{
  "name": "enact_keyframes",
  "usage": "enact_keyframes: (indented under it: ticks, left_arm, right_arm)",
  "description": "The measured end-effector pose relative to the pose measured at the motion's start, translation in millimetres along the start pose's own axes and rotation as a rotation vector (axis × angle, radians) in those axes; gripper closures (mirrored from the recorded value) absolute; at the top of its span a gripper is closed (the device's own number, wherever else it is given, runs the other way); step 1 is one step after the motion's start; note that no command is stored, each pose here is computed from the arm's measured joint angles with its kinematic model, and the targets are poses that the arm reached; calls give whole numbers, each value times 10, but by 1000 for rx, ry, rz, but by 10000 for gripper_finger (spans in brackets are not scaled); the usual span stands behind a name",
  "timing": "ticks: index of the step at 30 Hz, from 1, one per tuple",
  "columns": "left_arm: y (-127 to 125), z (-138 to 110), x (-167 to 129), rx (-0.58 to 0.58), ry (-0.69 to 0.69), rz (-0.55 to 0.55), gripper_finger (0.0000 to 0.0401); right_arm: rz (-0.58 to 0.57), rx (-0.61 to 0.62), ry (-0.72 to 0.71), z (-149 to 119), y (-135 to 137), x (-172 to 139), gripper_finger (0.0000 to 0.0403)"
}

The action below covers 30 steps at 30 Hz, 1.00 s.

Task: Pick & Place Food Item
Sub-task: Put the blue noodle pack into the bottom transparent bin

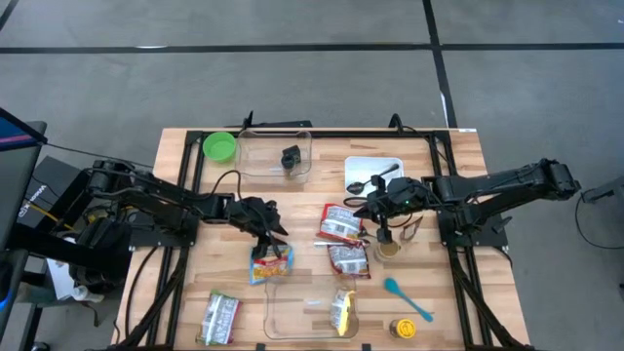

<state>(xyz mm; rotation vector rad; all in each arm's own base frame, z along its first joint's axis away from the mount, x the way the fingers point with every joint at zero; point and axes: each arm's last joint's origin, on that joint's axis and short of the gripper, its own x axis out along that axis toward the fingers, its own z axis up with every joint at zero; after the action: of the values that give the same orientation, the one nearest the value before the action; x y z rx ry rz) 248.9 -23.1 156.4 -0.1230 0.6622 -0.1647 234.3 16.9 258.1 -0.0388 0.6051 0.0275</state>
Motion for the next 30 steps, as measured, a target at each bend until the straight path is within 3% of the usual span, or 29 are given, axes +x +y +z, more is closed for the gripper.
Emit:
enact_keyframes:
  ticks: [17, 24, 30]
  left_arm:
    - [-99, 96, -7, 70, -190, -46, 265]
    - [-94, 106, 52, 68, -176, -44, 265]
    - [-84, 242, 312, 110, -112, -34, 265]
  right_arm:
    - [0, 0, -2, 2, 0, 0, 403]
    - [0, -8, -2, 2, 0, 0, 403]
    - [0, -7, -5, 7, -1, -1, 403]
